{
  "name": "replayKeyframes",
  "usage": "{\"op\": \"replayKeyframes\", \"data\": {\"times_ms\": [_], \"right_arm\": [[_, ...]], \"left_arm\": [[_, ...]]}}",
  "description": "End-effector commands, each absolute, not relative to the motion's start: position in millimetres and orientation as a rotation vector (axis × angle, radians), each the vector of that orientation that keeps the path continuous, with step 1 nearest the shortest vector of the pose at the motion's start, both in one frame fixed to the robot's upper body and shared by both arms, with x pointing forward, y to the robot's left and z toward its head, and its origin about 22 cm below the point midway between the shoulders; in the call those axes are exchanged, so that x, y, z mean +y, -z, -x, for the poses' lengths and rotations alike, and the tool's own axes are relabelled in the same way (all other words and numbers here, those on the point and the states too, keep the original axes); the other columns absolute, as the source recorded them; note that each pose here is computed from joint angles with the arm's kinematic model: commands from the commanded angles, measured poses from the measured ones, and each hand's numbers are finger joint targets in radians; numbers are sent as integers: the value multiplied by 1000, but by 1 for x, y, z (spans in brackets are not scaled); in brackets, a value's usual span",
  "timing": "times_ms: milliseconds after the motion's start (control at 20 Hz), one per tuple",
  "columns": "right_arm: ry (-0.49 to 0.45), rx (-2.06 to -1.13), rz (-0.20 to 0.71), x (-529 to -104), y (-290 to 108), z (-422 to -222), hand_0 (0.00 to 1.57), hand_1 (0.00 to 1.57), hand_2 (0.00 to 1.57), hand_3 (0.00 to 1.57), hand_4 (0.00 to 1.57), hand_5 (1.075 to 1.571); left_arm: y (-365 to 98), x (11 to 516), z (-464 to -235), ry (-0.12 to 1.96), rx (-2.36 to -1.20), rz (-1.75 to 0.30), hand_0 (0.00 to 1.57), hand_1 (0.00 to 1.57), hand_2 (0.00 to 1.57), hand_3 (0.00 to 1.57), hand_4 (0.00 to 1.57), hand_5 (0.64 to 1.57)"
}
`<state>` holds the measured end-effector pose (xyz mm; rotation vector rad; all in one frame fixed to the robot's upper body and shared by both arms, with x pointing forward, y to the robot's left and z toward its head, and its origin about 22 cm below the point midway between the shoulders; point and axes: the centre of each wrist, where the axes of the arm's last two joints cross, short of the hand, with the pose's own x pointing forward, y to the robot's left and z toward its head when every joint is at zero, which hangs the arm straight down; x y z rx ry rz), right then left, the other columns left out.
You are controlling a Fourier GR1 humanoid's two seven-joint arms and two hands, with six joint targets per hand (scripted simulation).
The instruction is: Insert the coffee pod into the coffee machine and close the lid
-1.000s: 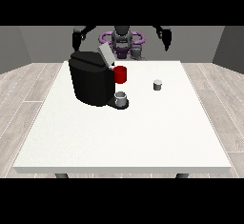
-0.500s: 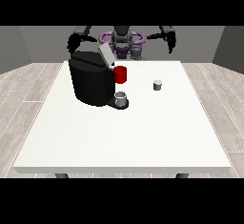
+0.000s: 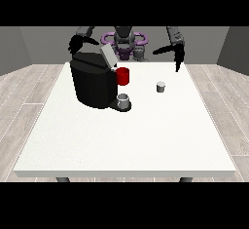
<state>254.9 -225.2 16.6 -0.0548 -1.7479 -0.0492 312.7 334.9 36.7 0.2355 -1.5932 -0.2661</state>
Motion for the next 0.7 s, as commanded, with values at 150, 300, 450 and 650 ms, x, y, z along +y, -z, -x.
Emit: {"op": "replayKeyframes", "data": {"times_ms": [150, 300, 450, 650], "right_arm": [[49, -1720, 51, -208, -16, -255, 0, 0, 0, 0, 283, 1571], [3, -1787, 19, -207, -20, -259, 0, 0, 0, 0, 340, 1571], [45, -1743, 52, -209, -28, -271, 0, 0, 0, 0, 352, 1571], [14, -1747, 56, -201, -47, -284, 0, 0, 0, 0, 372, 1571]], "left_arm": [[-20, 324, -334, 299, -1473, -278, 0, 0, 0, 0, 0, 1571], [-28, 353, -343, 267, -1499, -335, 0, 0, 0, 0, 0, 1571], [-24, 346, -352, 316, -1442, -311, 0, 0, 0, 0, 0, 1571], [-32, 347, -363, 378, -1433, -366, 0, 0, 0, 0, 0, 1571]]}}
